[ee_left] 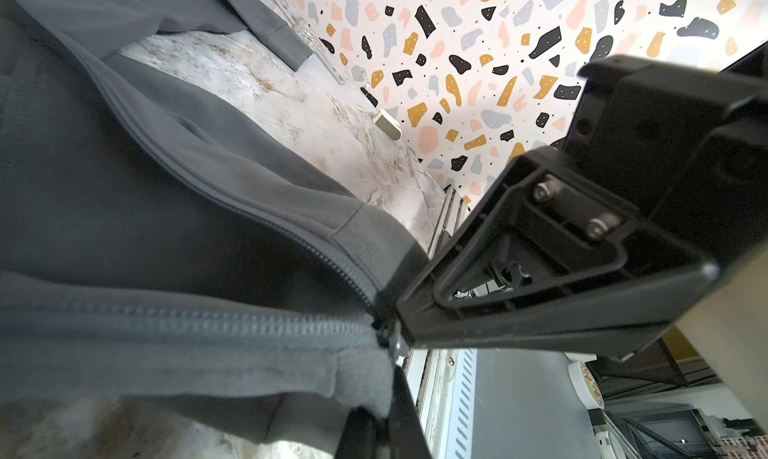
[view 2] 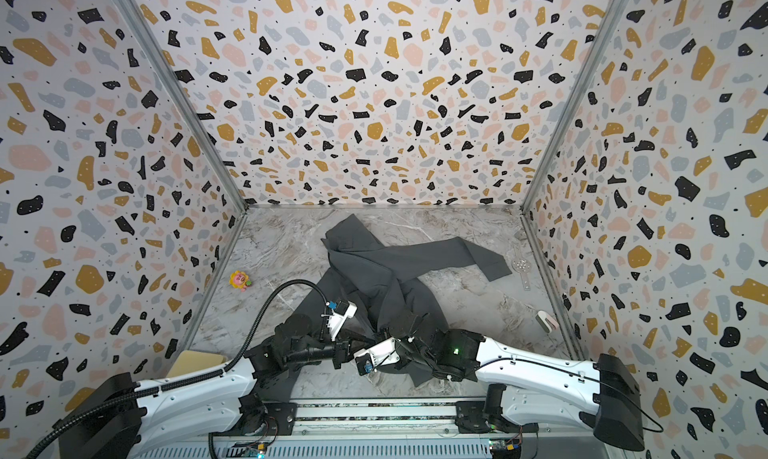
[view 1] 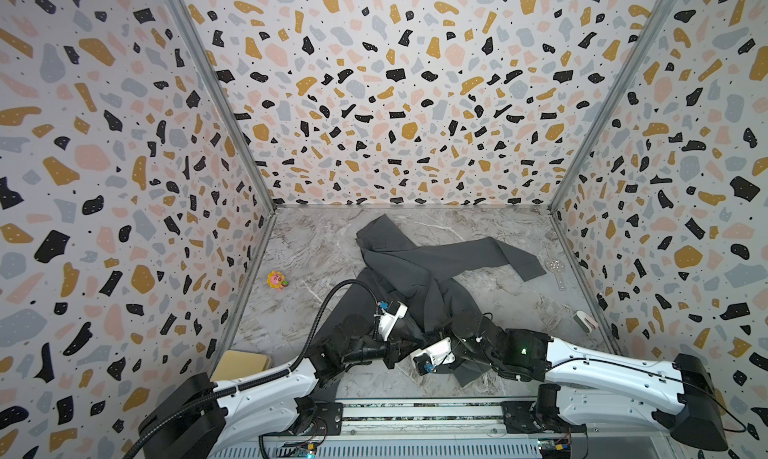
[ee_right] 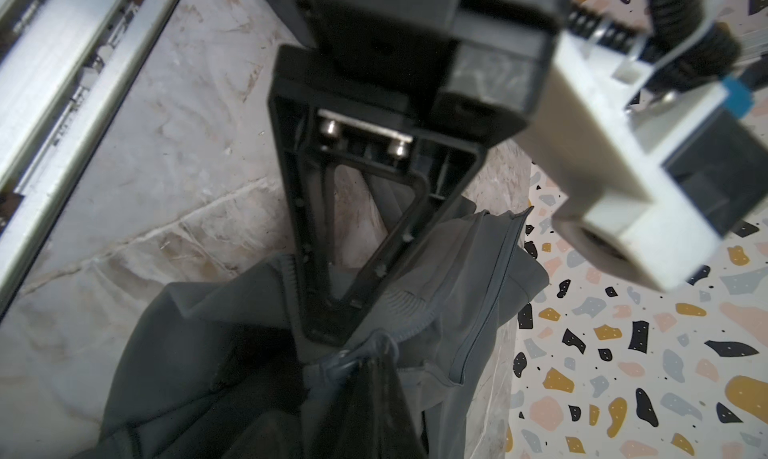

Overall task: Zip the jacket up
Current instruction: 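Pull the zipper slider with the right gripper away from the robot along the front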

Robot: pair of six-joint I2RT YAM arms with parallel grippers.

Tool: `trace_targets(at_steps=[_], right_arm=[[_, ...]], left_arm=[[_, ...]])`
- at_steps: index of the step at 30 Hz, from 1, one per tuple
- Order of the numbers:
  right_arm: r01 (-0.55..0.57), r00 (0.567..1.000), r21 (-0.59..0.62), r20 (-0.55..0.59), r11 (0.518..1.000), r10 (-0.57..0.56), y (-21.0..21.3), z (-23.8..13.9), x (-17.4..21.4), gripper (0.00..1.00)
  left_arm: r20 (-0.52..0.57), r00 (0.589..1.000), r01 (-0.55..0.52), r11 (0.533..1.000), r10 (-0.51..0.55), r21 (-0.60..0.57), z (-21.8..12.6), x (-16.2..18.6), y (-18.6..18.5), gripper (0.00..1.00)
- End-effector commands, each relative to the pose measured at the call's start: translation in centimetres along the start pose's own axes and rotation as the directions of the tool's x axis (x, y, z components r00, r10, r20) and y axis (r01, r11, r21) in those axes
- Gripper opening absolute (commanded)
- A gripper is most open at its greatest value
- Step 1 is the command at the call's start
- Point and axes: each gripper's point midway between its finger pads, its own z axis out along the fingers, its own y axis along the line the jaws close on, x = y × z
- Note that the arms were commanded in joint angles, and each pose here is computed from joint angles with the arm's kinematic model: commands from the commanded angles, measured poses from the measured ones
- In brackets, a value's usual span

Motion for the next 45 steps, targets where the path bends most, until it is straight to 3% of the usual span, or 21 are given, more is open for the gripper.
trace_targets(at_steps=[1, 8, 20, 27, 30, 37, 45], right_arm=[[-0.004, 1.000, -0.057, 0.014, 0.998, 0.005, 0.6, -0.3, -0.1, 0.00], [-0.060, 0.997, -0.039, 0.046, 0.997, 0.062, -0.8, -0.9, -0.1, 0.00], [-0.114, 0.983, -0.117, 0.130, 0.986, 0.129, -0.9, -1.0, -0.7, 0.00], [-0.102, 0.983, -0.096, 0.146, 0.990, 0.115, -1.1, -1.2, -0.3, 0.00], [-0.102, 0.978, -0.068, 0.177, 0.992, 0.113, -1.9, -2.1, -0.5, 0.17], [-0.095, 0.980, -0.063, 0.167, 0.994, 0.104, -2.9, -2.4, -0.2, 0.38], [-0.136, 0.973, -0.161, 0.164, 0.977, 0.163, -3.1, -1.5, -0.5, 0.41]], left_arm=[[0.072, 0.995, -0.071, 0.994, 0.065, 0.081, -0.2, -2.5, -2.6, 0.00], [0.076, 0.994, -0.080, 0.994, 0.074, 0.075, -0.4, -2.6, -2.7, 0.00], [0.063, 0.993, -0.107, 0.993, 0.104, 0.041, -0.4, -2.5, -2.5, 0.00], [0.067, 0.990, -0.129, 0.991, 0.126, 0.045, -0.5, -2.8, -3.0, 0.00], [0.062, 0.991, -0.124, 0.991, 0.122, 0.046, -0.4, -2.6, -3.0, 0.00], [0.060, 0.990, -0.129, 0.991, 0.126, 0.048, -0.4, -2.6, -3.0, 0.00], [0.059, 0.990, -0.131, 0.990, 0.128, 0.050, -0.4, -2.6, -3.1, 0.00]])
